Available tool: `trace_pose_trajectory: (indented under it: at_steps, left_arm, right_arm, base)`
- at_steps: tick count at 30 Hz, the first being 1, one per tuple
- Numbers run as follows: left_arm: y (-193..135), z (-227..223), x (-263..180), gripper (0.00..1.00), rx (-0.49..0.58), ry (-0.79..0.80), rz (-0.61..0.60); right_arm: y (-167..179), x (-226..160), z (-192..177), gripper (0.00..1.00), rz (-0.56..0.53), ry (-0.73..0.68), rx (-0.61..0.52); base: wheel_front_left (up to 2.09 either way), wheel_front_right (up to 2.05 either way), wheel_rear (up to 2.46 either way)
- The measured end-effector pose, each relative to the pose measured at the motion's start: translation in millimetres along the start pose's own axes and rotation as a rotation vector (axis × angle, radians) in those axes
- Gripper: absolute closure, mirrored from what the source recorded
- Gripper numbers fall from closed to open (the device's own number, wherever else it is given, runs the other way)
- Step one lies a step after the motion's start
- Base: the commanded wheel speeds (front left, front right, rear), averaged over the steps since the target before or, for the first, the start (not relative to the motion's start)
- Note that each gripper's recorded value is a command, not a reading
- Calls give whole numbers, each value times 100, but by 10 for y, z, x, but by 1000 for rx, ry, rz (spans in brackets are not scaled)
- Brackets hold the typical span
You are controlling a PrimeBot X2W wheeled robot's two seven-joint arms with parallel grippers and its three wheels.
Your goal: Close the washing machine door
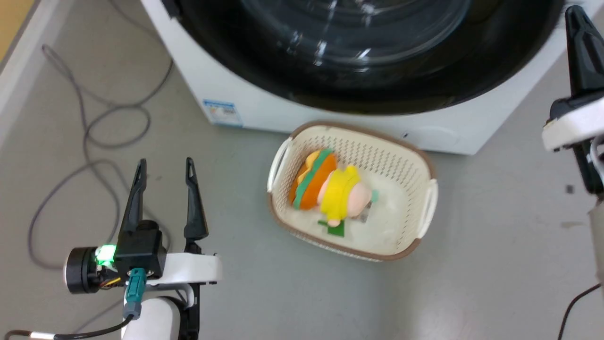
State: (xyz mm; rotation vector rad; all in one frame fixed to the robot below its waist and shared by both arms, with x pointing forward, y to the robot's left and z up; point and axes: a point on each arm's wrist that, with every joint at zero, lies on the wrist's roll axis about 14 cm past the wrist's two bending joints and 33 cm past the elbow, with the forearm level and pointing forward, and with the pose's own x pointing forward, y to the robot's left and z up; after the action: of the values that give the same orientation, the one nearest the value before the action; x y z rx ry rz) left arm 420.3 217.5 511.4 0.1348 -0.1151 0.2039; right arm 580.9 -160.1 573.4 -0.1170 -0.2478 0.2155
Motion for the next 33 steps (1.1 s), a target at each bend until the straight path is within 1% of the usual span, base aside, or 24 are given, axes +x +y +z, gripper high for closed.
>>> trace_pose_trajectory:
  at_steps: [2, 3, 4, 5, 8, 12, 16, 21, 22, 26, 27, 28, 29, 33]
  left_arm:
    - [-24, 49, -18, 0, -5, -11, -9]
    - [-24, 49, -18, 0, -5, -11, -9]
    - [-51, 88, -50, 0, -10, -19, -21]
    - [-51, 88, -50, 0, -10, -19, -21]
    - [-94, 140, -101, 0, -17, -29, -39]
    - [-132, 209, -162, 0, -20, -44, -60]
    - [-136, 244, -232, 0, -16, -51, -72]
    - [-169, 260, -350, 0, -18, -49, -90]
    - [-178, 271, -387, 0, -17, -51, -96]
    - [-189, 309, -450, 0, -20, -59, -105]
    - [-188, 318, -461, 0, -20, -61, -106]
    - [-184, 321, -472, 0, -20, -62, -106]
    - [-180, 321, -484, 0, -21, -61, -105]
    - [-161, 316, -525, 0, -22, -58, -105]
  right_arm:
    - [-20, -116, 208, 100, -22, -53, 3]
    - [-20, -116, 208, 100, -22, -53, 3]
    - [-25, -252, 395, 100, -41, -101, 9]
    - [-25, -252, 395, 100, -41, -101, 9]
    - [-26, -470, 613, 100, -62, -151, 8]
    - [-69, -746, 731, 100, -114, -171, 39]
    - [-4, -1009, 731, 100, -124, -155, 52]
    - [194, -1313, 594, 100, -94, -91, 61]
    - [225, -1420, 560, 100, -98, -75, 74]
    - [289, -1621, 470, 100, -108, -42, 124]
    - [321, -1656, 450, 91, -104, -36, 142]
    - [352, -1690, 425, 37, -101, -28, 156]
    - [383, -1725, 396, 0, -97, -18, 165]
    - [439, -1877, 219, 0, -106, 37, 220]
  base:
    - [0, 0, 0]
    - [0, 0, 0]
    - [0, 0, 0]
    - [0, 0, 0]
    - [0, 0, 0]
    - [0, 0, 0]
    - [0, 0, 0]
    - [0, 0, 0]
    - [0, 0, 0]
    - [0, 0, 0]
    - [0, 0, 0]
    - [0, 0, 0]
    - [0, 0, 0]
    - [0, 0, 0]
